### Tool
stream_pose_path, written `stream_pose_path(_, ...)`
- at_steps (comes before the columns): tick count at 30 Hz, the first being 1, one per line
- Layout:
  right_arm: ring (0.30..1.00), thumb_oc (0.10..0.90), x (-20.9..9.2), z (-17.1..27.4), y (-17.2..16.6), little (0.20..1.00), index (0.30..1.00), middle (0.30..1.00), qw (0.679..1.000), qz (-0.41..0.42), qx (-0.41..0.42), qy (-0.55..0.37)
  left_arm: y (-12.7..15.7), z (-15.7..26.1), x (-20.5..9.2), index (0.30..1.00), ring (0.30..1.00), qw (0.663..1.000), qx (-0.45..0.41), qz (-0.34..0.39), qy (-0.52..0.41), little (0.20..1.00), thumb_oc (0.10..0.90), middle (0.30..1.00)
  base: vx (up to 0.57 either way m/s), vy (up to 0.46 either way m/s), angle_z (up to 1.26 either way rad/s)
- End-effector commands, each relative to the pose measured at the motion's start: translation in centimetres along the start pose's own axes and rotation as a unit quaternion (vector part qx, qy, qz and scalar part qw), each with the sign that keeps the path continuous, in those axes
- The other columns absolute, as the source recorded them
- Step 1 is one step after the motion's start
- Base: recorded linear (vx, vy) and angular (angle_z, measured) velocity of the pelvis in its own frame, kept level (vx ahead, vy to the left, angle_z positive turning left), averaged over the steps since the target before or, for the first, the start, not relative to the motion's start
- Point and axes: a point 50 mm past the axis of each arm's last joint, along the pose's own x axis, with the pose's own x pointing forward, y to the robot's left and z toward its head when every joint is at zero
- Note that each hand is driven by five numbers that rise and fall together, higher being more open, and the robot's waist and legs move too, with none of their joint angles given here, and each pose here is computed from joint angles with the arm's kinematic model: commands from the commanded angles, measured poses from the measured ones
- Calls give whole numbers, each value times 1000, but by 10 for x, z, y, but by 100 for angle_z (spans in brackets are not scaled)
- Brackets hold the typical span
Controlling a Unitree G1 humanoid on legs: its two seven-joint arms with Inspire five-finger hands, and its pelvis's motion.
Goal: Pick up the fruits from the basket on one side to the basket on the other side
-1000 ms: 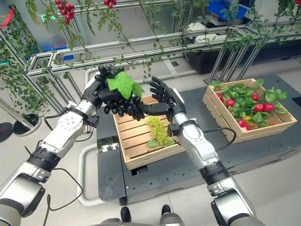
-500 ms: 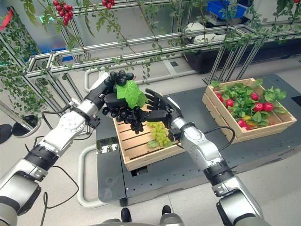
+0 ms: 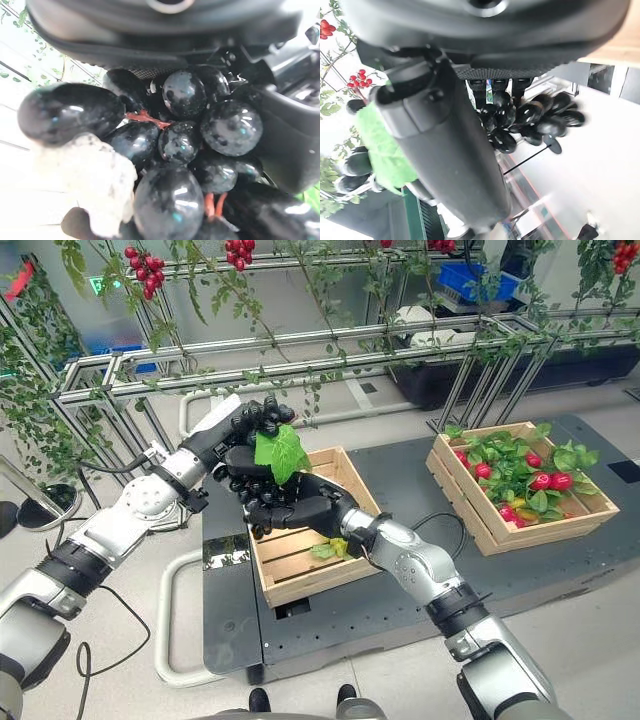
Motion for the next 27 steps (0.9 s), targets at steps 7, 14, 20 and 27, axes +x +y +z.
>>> stream_pose_path(7,900,800,26,44,51,900,900,900,965,196,59,-166,37,31,31,300,300,993,33,66,-87,300,400,300,0,0,0)
stream_pose_path(14,900,800,21,51,55,900,900,900,947,227,78,-216,44,8,23,300,300,996,25,68,-45,300,400,300,0,0,0)
stream_pose_path(20,900,800,22,48,55,900,900,900,949,223,79,-210,45,13,24,300,300,994,6,79,-73,300,400,300,0,0,0)
stream_pose_path(27,900,800,30,48,60,900,900,900,948,218,94,-210,27,43,38,300,300,986,-44,67,-144,300,400,300,0,0,0)
